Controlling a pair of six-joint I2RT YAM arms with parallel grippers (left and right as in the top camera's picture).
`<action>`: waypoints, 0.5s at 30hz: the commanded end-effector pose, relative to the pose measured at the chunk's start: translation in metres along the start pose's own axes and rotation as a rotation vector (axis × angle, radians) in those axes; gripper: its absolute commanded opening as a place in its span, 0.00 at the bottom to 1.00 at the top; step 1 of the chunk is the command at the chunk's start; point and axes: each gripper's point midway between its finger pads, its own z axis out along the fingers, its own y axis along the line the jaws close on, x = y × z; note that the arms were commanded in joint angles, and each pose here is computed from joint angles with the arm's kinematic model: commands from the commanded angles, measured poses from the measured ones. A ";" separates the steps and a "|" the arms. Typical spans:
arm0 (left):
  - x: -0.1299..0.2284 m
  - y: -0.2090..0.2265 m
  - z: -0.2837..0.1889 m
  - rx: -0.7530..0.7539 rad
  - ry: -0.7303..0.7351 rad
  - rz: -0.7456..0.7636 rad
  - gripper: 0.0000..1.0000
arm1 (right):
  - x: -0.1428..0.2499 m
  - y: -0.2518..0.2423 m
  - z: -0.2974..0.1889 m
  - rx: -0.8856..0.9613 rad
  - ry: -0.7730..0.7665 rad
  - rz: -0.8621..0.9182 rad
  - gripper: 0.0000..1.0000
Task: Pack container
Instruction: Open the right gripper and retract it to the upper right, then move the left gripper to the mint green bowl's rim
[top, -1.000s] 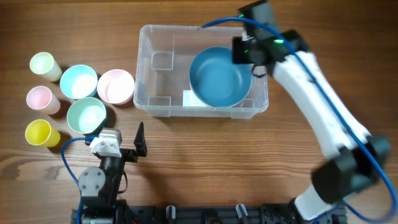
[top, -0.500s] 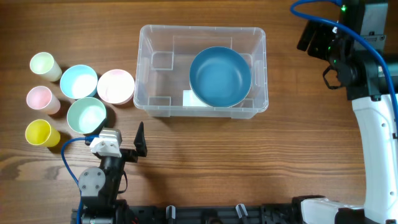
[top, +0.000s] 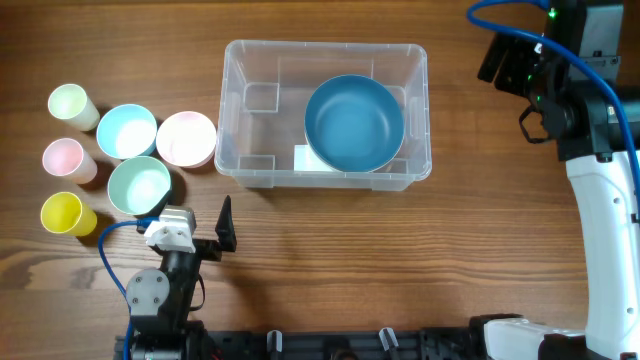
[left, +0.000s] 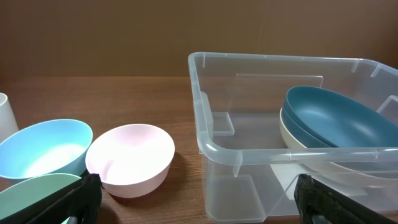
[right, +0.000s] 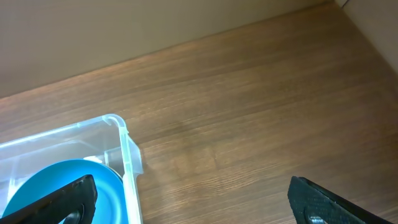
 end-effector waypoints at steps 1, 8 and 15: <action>0.002 -0.002 0.000 0.008 -0.002 0.016 1.00 | -0.003 -0.002 0.003 0.017 -0.002 0.003 0.99; 0.002 -0.002 0.000 0.008 -0.002 0.016 1.00 | -0.003 -0.002 0.003 0.017 -0.002 0.003 1.00; 0.002 -0.002 0.000 0.008 -0.002 0.016 1.00 | -0.003 -0.002 0.003 0.017 -0.002 0.004 1.00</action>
